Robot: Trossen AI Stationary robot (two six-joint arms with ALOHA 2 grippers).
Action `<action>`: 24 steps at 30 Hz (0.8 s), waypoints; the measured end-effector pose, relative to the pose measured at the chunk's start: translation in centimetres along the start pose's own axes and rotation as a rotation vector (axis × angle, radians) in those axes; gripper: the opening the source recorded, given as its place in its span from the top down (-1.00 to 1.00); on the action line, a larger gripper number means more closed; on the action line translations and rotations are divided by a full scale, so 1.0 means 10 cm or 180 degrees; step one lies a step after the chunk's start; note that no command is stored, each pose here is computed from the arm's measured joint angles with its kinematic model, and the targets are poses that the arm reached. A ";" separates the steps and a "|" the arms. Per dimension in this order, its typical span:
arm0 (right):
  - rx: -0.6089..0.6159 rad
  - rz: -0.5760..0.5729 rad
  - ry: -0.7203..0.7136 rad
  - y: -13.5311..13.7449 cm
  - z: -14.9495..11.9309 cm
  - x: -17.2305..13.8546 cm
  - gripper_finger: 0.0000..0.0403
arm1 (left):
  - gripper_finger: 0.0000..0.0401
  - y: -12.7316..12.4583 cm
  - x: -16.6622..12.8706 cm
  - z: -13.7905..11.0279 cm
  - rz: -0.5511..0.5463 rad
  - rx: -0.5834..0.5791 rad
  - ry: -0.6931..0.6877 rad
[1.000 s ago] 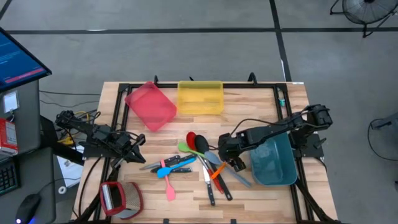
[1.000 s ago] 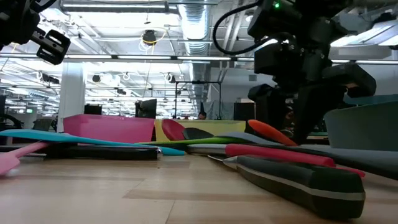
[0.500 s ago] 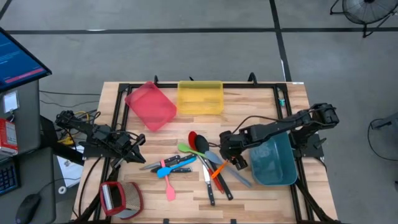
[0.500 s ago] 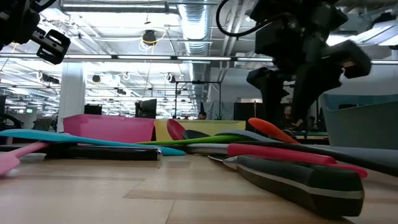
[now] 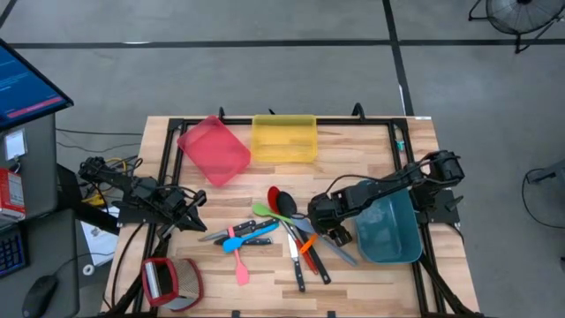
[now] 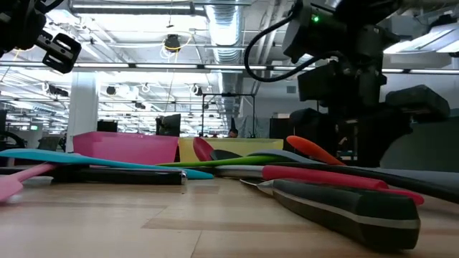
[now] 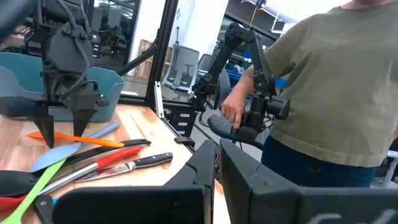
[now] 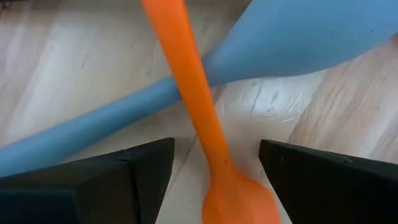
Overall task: Pick & Place Kitchen Items
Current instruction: Put the orange spatula into the yellow bin
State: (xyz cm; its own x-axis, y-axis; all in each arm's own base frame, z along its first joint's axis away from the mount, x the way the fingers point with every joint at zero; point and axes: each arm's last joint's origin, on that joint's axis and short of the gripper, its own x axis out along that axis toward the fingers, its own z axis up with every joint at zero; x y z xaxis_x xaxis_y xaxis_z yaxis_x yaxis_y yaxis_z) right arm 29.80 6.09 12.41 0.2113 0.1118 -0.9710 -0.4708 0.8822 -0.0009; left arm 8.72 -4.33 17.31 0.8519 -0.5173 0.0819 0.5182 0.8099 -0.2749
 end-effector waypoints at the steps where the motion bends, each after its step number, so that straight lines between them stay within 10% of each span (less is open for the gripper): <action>1: 0.0005 -0.0015 0.0027 0.00 0.00 0.01 -0.14 | 0.96 0.00 0.00 0.00 0.0001 0.0001 -0.0002; 13: 0.0254 -0.0115 -0.0075 -0.08 -0.04 -0.13 0.87 | 0.96 0.00 0.00 0.01 -0.0005 0.0003 -0.0019; 24: 0.0381 -0.0289 -0.0704 -0.14 0.15 -0.96 0.89 | 0.96 0.00 0.00 0.01 -0.0010 0.0004 -0.0035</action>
State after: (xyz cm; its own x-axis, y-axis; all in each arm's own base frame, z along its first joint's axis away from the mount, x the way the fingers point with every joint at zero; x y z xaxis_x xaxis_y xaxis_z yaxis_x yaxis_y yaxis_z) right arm 29.67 4.48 22.04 0.4362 0.1154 -0.8924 -0.3397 0.9395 -0.0445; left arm 8.72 -4.32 17.42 0.8510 -0.5168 0.0932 0.5210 0.8086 -0.2733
